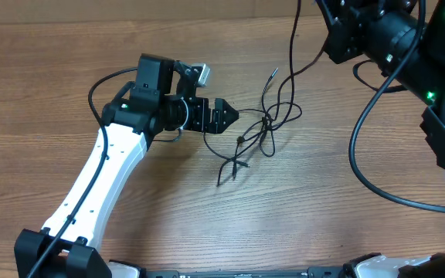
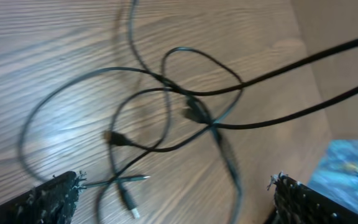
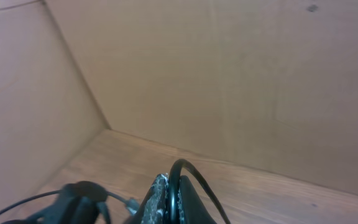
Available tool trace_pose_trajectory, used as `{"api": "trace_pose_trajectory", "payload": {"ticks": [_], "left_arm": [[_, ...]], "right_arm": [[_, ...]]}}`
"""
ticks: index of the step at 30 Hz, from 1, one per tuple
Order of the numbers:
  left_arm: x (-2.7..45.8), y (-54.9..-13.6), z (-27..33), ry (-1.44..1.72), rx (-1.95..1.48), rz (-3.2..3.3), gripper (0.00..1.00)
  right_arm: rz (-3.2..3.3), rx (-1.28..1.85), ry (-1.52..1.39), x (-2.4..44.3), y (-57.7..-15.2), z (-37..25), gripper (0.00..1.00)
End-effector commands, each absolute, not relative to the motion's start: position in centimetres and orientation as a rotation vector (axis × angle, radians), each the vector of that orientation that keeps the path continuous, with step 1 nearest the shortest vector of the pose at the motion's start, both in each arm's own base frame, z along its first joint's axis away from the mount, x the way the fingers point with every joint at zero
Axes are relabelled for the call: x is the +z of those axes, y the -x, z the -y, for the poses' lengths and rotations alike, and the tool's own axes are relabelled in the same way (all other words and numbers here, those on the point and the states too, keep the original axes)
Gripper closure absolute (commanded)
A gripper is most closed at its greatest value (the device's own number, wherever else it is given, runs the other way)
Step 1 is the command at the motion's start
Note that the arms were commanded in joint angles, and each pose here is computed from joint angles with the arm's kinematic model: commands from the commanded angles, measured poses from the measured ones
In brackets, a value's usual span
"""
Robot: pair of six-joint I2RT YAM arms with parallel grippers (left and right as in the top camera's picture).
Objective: Untangle cables
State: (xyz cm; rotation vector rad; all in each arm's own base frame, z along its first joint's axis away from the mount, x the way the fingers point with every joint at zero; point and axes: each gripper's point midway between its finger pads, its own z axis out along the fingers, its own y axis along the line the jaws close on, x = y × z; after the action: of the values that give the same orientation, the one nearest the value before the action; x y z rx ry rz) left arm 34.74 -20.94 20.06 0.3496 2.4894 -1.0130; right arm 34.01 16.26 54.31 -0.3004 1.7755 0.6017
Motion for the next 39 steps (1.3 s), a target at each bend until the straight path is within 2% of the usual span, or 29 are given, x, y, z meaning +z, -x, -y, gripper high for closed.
{"api": "trace_pose_trajectory", "payload": {"ticks": [1,5,10,16,20,26,34,39], "left_arm": [[19.3,-33.9,23.7,-0.417,-1.133,-2.507,0.0],[17.0,-34.0,26.2,-0.486,-1.21,-2.519,0.0],[16.9,-33.9,29.1,-0.597,-1.437,-2.418,0.0],[12.1,-34.1,29.8,-0.565,-1.305,-2.558,0.0],[7.6,-35.3,27.7,-0.432,-1.026,-2.72,0.0],[2.5,-35.7,20.7,-0.168,-0.478,-2.944,0.0],[2.2,-35.6,17.6,-0.037,-0.471,-3.009,0.05],[1.7,-35.8,14.2,0.055,-0.343,-3.039,0.05]], "right_arm": [[-1.707,0.687,0.377,56.2,-32.5,-17.5,0.96],[-1.696,0.705,0.393,56.4,-32.3,-17.8,0.96],[-1.704,0.705,0.393,56.2,-32.3,-17.8,0.96],[-1.691,0.712,0.395,56.5,-32.3,-17.9,0.96],[-1.686,0.712,0.396,56.6,-32.3,-17.9,0.96],[-1.684,0.696,0.381,56.7,-32.5,-17.6,0.96],[-1.698,0.518,0.212,56.6,-34.8,-13.5,0.96],[-1.635,0.424,0.108,58.3,-35.7,-9.4,0.96]]}}
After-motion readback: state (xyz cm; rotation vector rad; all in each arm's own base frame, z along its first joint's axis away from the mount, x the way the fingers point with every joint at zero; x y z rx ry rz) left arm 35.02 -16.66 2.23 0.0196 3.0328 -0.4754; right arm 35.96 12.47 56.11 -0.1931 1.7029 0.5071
